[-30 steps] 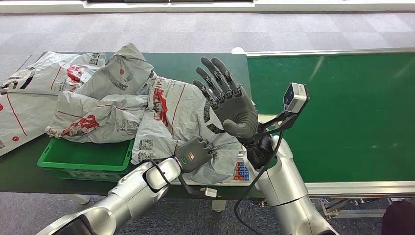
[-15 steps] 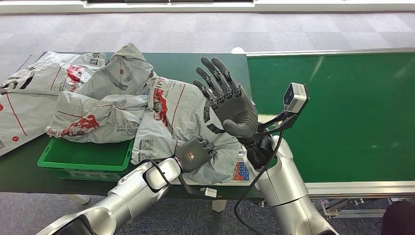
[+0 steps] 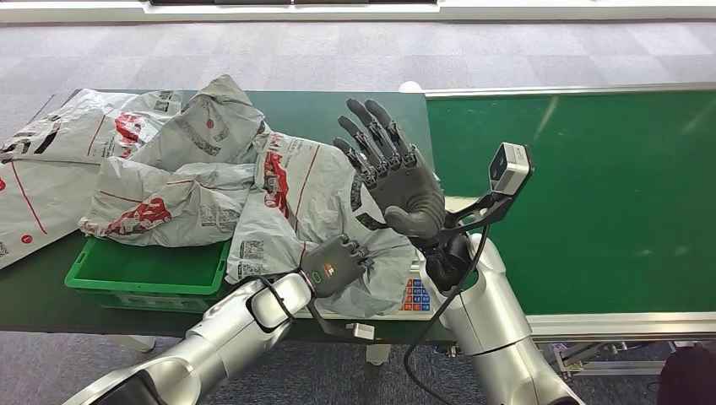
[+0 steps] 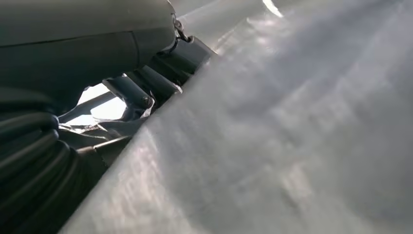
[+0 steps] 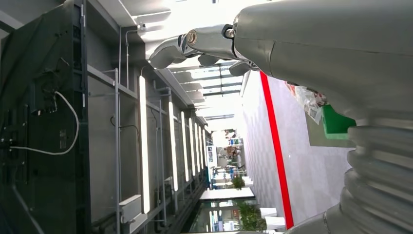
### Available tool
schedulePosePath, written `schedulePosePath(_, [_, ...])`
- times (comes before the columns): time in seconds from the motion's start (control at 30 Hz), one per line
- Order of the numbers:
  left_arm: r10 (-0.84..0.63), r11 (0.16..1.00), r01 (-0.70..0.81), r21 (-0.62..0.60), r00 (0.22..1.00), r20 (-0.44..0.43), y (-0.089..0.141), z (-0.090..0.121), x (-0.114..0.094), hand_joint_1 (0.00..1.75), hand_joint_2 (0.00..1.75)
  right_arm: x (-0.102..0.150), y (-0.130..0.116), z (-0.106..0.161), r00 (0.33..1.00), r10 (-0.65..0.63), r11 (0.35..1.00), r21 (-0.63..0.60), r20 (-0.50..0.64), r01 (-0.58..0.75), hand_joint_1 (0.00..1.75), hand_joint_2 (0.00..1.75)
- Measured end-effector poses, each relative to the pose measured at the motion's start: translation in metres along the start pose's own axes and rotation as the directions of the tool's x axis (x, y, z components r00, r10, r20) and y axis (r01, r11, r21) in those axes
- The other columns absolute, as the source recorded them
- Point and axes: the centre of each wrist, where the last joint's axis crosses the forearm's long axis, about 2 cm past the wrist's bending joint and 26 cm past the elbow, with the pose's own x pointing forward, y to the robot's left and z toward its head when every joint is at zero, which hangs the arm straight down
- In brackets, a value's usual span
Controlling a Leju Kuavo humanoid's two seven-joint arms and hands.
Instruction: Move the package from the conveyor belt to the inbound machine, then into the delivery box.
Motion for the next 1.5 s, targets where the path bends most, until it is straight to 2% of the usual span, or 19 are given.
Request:
schedulePosePath(0.07, [0.046, 0.986, -0.006, 0.168, 0.971, -0.236, 0.002, 0.019, -0.02, 1.75, 1.75, -0.001, 0.001, 0.007, 1.0, 0.006, 1.0, -0.015, 0.002, -0.006, 0.0, 1.75])
schedulePosePath(0.13, [0.16, 0.93, 0.017, 0.366, 0.879, -0.448, 0.029, 0.027, -0.061, 1.75, 1.75, -0.001, 0.002, 0.018, 1.0, 0.01, 0.999, -0.032, 0.002, -0.01, 0.0, 1.75])
schedulePosePath(0.23, [0.237, 0.831, 0.148, 0.537, 0.778, -0.581, 0.07, 0.05, -0.124, 1.75, 1.75, 0.001, 0.003, 0.023, 1.0, 0.014, 0.999, -0.038, 0.004, -0.014, 0.0, 1.75])
schedulePosePath(0.3, [0.252, 0.79, 0.229, 0.569, 0.725, -0.641, 0.083, 0.07, -0.146, 1.75, 1.75, 0.002, 0.003, 0.023, 1.0, 0.016, 0.999, -0.038, 0.009, -0.015, 0.0, 1.75])
schedulePosePath(0.43, [0.301, 0.742, 0.312, 0.593, 0.635, -0.711, 0.094, 0.097, -0.161, 1.75, 1.75, 0.003, 0.004, 0.023, 1.0, 0.018, 0.999, -0.035, 0.012, -0.018, 0.0, 1.75])
schedulePosePath(0.57, [0.325, 0.721, 0.356, 0.594, 0.584, -0.744, 0.099, 0.112, -0.166, 1.75, 1.75, 0.003, 0.005, 0.023, 1.0, 0.019, 0.999, -0.033, 0.014, -0.018, 0.0, 1.75])
schedulePosePath(1.0, [0.352, 0.704, 0.394, 0.591, 0.529, -0.772, 0.102, 0.126, -0.169, 1.75, 1.75, 0.004, 0.005, 0.022, 1.0, 0.02, 0.999, -0.03, 0.013, -0.019, 0.0, 1.75])
schedulePosePath(1.07, [0.369, 0.711, 0.406, 0.574, 0.479, -0.797, 0.101, 0.131, -0.173, 0.87, 1.75, 0.004, 0.005, 0.022, 1.0, 0.019, 0.999, -0.029, 0.011, -0.019, 0.0, 1.75])
schedulePosePath(1.13, [0.419, 0.73, 0.414, 0.544, 0.358, -0.835, 0.099, 0.133, -0.183, 0.0, 0.87, 0.004, 0.005, 0.022, 1.0, 0.018, 0.999, -0.028, 0.008, -0.017, 0.0, 1.75])
schedulePosePath(1.2, [0.461, 0.765, 0.386, 0.515, 0.23, -0.857, 0.095, 0.12, -0.19, 0.0, 0.0, 0.004, 0.005, 0.021, 1.0, 0.015, 1.0, -0.026, 0.009, -0.015, 0.0, 1.75])
schedulePosePath(1.23, [0.449, 0.789, 0.359, 0.498, 0.217, -0.867, 0.09, 0.109, -0.188, 0.0, 0.0, 0.004, 0.005, 0.02, 1.0, 0.014, 1.0, -0.025, 0.011, -0.014, 0.0, 1.75])
schedulePosePath(1.27, [0.417, 0.814, 0.329, 0.479, 0.242, -0.876, 0.083, 0.099, -0.183, 0.0, 0.0, 0.004, 0.006, 0.019, 1.0, 0.013, 1.0, -0.023, 0.013, -0.013, 0.0, 1.75])
schedulePosePath(1.33, [0.323, 0.857, 0.275, 0.436, 0.373, -0.87, 0.066, 0.088, -0.171, 0.0, 0.0, 0.004, 0.006, 0.017, 1.0, 0.012, 1.0, -0.02, 0.015, -0.012, 0.0, 1.75])
schedulePosePath(1.4, [0.261, 0.882, 0.243, 0.403, 0.458, -0.85, 0.054, 0.086, -0.166, 0.0, 0.0, 0.004, 0.006, 0.017, 1.0, 0.011, 1.0, -0.02, 0.015, -0.01, 0.0, 1.75])
schedulePosePath(1.5, [0.233, 0.902, 0.222, 0.371, 0.473, -0.85, 0.045, 0.086, -0.168, 0.0, 0.0, 0.004, 0.007, 0.017, 1.0, 0.009, 1.0, -0.021, 0.015, -0.009, 0.0, 1.75])
